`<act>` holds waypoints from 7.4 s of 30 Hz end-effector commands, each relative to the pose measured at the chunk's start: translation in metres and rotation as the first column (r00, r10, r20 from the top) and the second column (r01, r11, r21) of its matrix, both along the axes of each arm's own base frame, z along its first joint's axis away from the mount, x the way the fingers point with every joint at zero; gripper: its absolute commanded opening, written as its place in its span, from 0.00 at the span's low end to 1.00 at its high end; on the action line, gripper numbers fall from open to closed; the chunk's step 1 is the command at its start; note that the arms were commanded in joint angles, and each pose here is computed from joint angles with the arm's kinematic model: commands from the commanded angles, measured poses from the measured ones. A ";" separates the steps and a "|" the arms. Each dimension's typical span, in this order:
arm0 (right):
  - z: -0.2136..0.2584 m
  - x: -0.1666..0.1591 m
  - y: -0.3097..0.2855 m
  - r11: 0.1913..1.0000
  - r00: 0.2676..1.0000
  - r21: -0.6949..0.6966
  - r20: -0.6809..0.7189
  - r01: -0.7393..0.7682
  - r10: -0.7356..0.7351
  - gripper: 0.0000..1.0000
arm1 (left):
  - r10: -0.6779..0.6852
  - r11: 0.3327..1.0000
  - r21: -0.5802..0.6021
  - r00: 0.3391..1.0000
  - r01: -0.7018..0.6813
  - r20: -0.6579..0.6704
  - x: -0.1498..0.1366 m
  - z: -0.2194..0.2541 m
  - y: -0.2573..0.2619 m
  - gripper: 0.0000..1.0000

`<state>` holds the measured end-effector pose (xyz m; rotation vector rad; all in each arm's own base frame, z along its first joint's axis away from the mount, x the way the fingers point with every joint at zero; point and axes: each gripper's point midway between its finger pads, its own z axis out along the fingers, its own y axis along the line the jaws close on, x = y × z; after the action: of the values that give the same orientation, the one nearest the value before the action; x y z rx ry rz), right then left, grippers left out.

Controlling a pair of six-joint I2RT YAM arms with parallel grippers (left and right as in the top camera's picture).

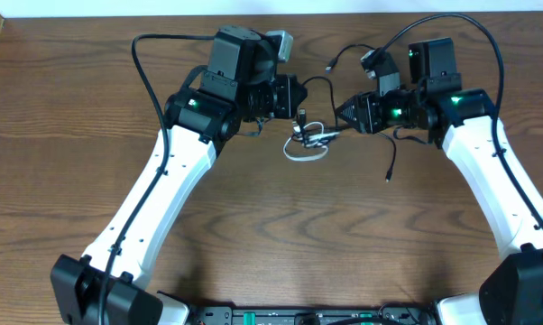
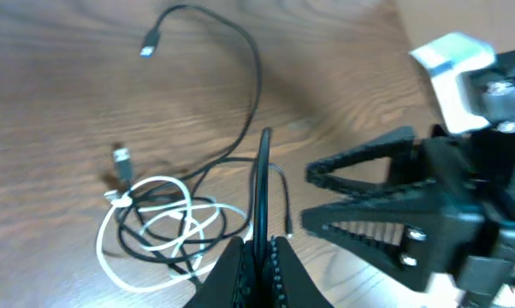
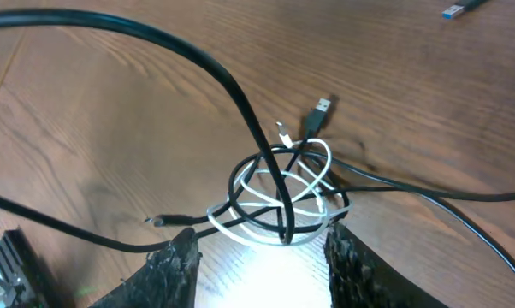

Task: Untangle cables

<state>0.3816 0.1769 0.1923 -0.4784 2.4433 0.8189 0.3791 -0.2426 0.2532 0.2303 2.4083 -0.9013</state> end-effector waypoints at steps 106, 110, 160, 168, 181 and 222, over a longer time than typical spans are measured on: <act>0.018 0.022 -0.062 0.988 0.988 0.065 0.051 0.142 -0.146 0.29 | 0.126 0.992 -0.073 0.921 -0.106 0.368 0.018 0.109 0.027 0.08; 0.001 0.018 -0.040 0.998 0.998 0.044 0.048 0.036 -0.038 0.40 | 0.134 0.990 -0.098 0.902 -0.102 0.411 0.006 0.131 0.032 0.08; -0.101 0.004 0.084 0.950 0.950 -0.007 0.017 -0.311 0.312 0.18 | 0.154 0.987 -0.090 0.937 -0.132 0.315 -0.002 0.114 0.036 0.08; -0.090 0.023 0.077 0.976 0.977 0.043 0.020 -0.213 0.212 0.01 | 0.151 0.988 -0.070 0.947 -0.136 0.283 -0.002 0.103 0.036 0.08; -0.047 0.054 -0.028 0.969 0.973 -0.082 0.004 0.232 -0.233 0.01 | 0.405 0.848 0.279 0.891 -0.450 0.206 0.027 0.020 0.101 0.08; -0.181 0.060 -0.131 0.769 0.791 -0.419 -0.169 0.482 -0.588 0.05 | 0.731 0.559 -0.178 0.380 -0.810 0.567 -0.025 0.216 0.273 0.07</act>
<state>0.4409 0.0581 0.0165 0.2197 2.7910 0.2751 0.3632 0.0272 0.4500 -0.5075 1.6806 -0.1440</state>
